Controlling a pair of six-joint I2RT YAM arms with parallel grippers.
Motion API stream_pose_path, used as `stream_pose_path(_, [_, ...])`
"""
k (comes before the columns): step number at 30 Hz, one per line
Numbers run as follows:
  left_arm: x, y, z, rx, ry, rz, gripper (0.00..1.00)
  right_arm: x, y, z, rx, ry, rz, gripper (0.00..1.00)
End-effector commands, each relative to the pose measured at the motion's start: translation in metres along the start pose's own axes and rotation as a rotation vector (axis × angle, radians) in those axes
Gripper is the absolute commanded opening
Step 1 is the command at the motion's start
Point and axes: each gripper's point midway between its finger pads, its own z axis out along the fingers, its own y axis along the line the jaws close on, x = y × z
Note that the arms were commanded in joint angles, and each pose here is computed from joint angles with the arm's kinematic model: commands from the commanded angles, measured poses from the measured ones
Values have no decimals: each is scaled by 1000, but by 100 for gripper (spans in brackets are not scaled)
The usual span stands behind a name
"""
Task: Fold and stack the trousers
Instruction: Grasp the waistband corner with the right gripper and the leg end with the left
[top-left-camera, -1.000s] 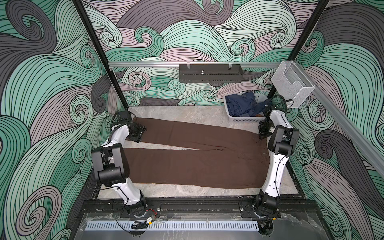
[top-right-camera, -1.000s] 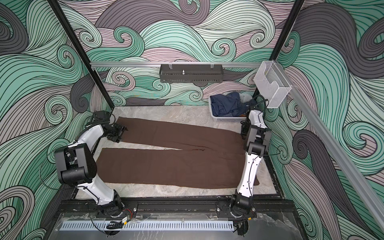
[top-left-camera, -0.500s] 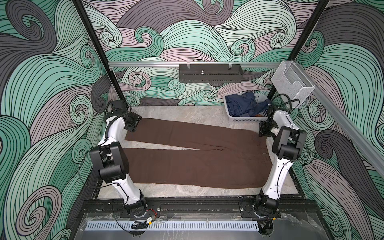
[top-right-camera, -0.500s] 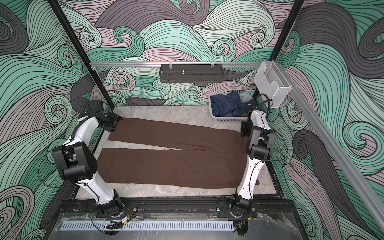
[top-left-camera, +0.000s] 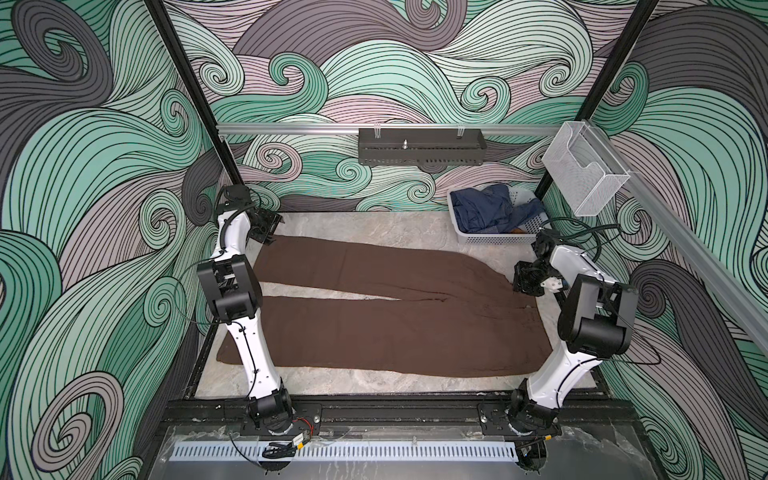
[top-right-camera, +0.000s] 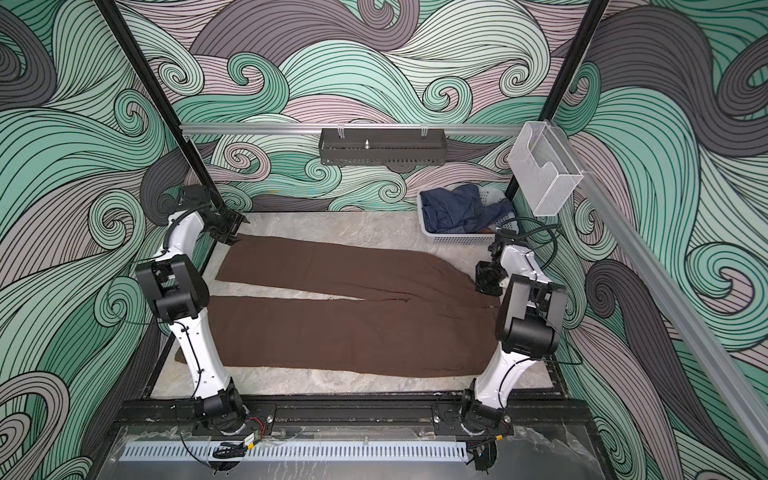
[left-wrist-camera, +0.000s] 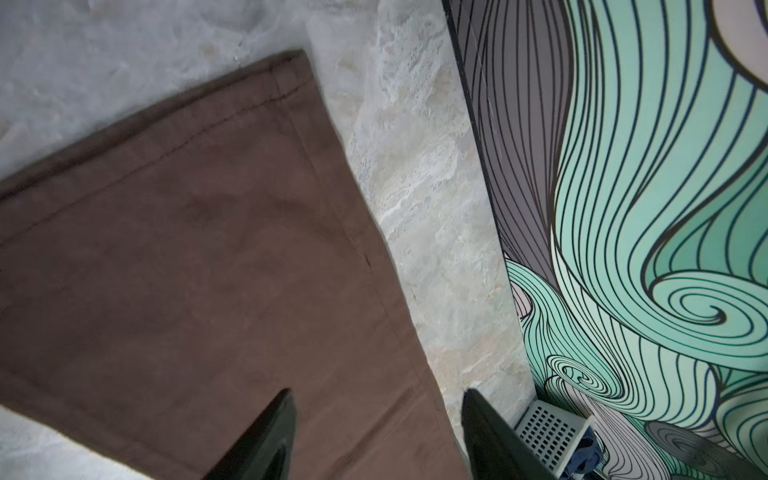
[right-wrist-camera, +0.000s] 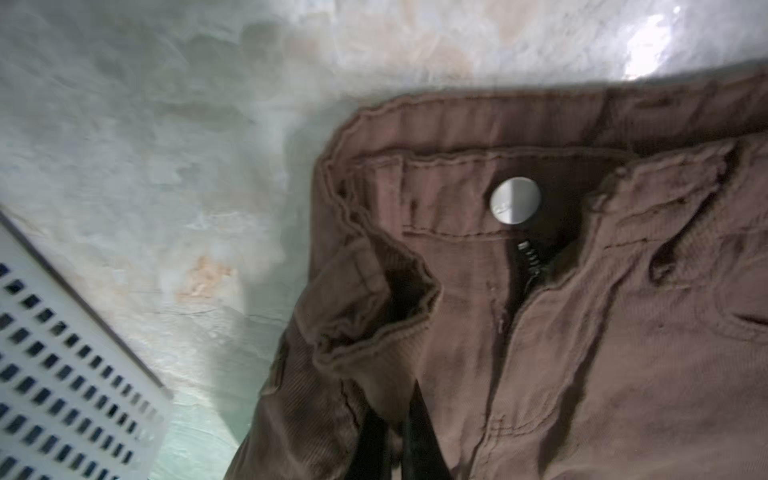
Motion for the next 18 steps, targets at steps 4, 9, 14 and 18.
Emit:
stream_pose_path(4, [-27,0,26,-18,-18,-3,69,8,-6,-14,-59,3,-76,0])
stream_pose_path(9, [-50,0,63,-9,-85,-16,70,15,-13,-11,-52,11,-129,0])
stream_pose_path(14, [-55,11,93,-28,-88,-47,74,16,-21,-11,-46,13,-158,0])
stream_pose_path(18, [-53,39,106,-124,-92,-66,74,16,-24,-14,-55,11,-168,0])
